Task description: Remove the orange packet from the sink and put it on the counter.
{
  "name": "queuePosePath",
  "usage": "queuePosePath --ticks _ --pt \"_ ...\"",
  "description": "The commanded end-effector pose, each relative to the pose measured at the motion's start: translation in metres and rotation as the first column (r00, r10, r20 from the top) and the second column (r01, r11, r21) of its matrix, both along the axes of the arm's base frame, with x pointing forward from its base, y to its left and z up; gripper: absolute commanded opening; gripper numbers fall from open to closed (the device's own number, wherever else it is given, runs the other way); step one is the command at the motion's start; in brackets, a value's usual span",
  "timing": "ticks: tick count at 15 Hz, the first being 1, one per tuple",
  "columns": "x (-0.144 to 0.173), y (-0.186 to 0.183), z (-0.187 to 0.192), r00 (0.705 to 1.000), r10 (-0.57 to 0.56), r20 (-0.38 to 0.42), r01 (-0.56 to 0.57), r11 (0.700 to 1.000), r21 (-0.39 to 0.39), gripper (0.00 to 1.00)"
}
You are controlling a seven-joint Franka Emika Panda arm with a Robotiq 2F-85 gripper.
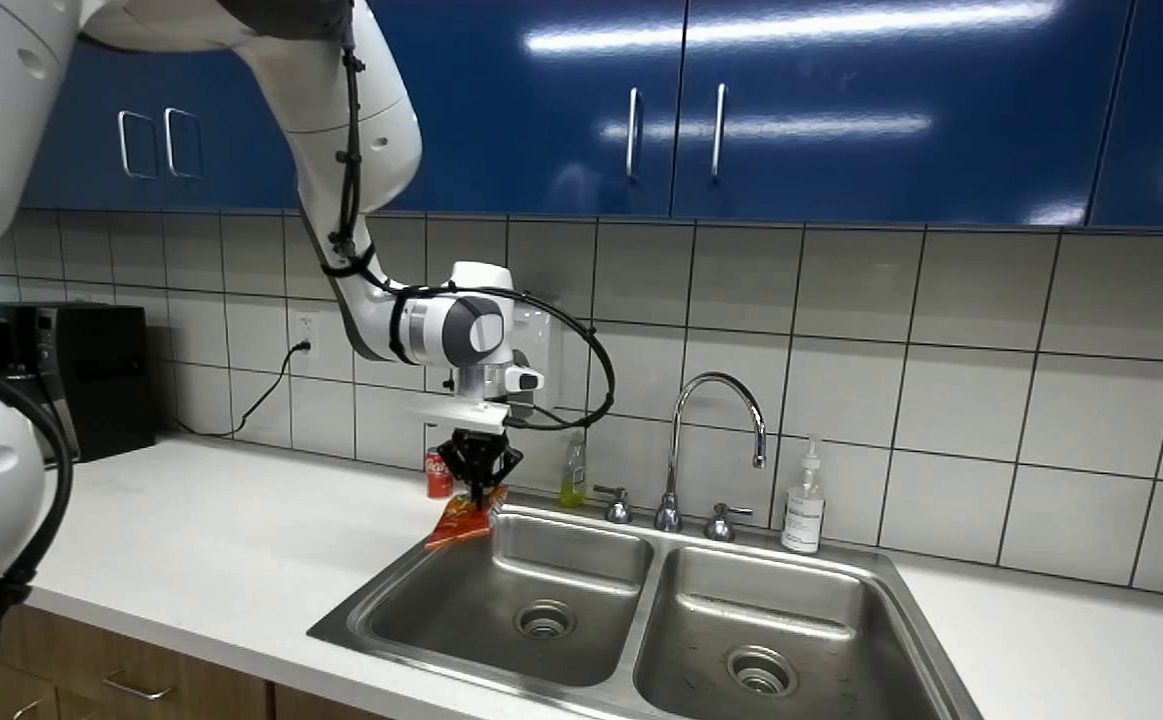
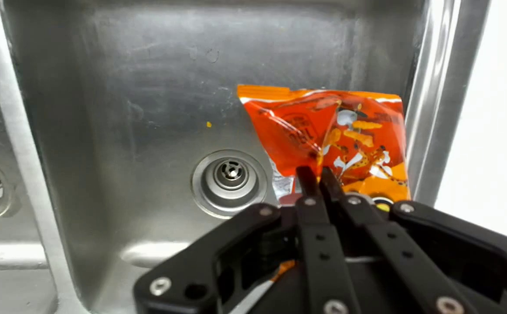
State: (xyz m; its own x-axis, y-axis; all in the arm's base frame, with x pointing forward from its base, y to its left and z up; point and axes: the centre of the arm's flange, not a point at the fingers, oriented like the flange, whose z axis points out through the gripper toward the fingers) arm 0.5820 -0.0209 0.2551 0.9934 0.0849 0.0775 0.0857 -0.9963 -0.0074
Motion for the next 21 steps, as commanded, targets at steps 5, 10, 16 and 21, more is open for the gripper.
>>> queuePosePath --ticks 5,10,16,21 --pt "-0.074 0.075 0.021 0.970 0.242 -0.024 -0.242 0.970 -0.002 0.01" --pt "-0.117 0.123 0.027 0.935 0.352 -0.033 -0.352 0.936 -0.001 0.01" --pt "-0.147 0.170 0.007 0.906 0.418 -0.061 -0.419 0.908 -0.008 0.01" --pt "-0.145 0.199 -0.006 0.899 0.433 -0.061 -0.435 0.900 -0.026 0.01"
